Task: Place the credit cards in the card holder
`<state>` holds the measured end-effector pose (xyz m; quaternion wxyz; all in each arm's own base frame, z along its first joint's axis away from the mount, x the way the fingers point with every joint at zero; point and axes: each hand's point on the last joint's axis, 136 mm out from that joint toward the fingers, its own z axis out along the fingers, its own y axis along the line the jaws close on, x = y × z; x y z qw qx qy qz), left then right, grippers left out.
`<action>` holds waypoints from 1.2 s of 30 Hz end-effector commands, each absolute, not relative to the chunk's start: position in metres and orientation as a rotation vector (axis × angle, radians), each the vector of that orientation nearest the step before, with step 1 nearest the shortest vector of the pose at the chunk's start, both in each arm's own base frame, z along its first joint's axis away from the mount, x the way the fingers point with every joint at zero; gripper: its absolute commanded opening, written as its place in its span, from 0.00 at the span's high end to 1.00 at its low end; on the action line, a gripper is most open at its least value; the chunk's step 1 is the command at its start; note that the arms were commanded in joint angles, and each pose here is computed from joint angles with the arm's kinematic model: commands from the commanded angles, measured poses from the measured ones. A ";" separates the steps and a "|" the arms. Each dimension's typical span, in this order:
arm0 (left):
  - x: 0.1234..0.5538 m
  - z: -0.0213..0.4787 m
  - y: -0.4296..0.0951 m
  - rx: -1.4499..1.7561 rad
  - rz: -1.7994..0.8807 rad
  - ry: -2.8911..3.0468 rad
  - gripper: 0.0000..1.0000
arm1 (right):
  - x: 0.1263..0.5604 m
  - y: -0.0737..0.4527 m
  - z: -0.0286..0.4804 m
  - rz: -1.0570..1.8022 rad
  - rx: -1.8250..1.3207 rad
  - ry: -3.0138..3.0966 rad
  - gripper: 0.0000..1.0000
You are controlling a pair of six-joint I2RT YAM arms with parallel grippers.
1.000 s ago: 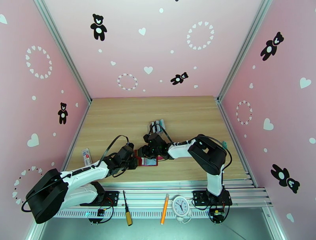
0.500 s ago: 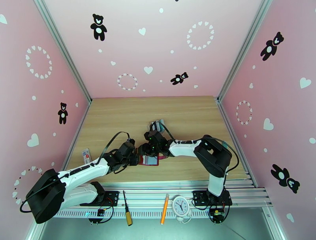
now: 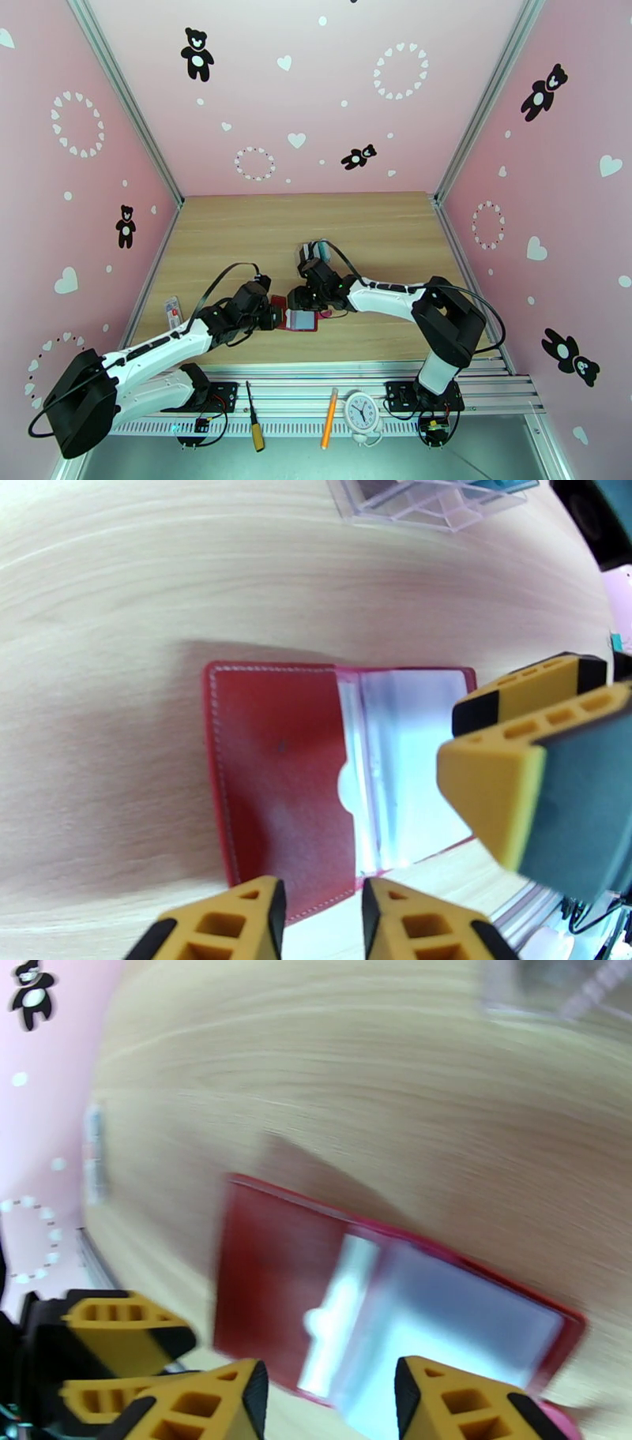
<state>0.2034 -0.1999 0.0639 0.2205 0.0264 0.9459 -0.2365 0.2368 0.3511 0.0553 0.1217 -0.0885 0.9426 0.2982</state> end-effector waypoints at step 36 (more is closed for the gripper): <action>0.187 0.021 -0.191 0.083 -0.603 2.717 0.55 | 0.245 0.335 0.032 0.680 -0.279 2.812 0.51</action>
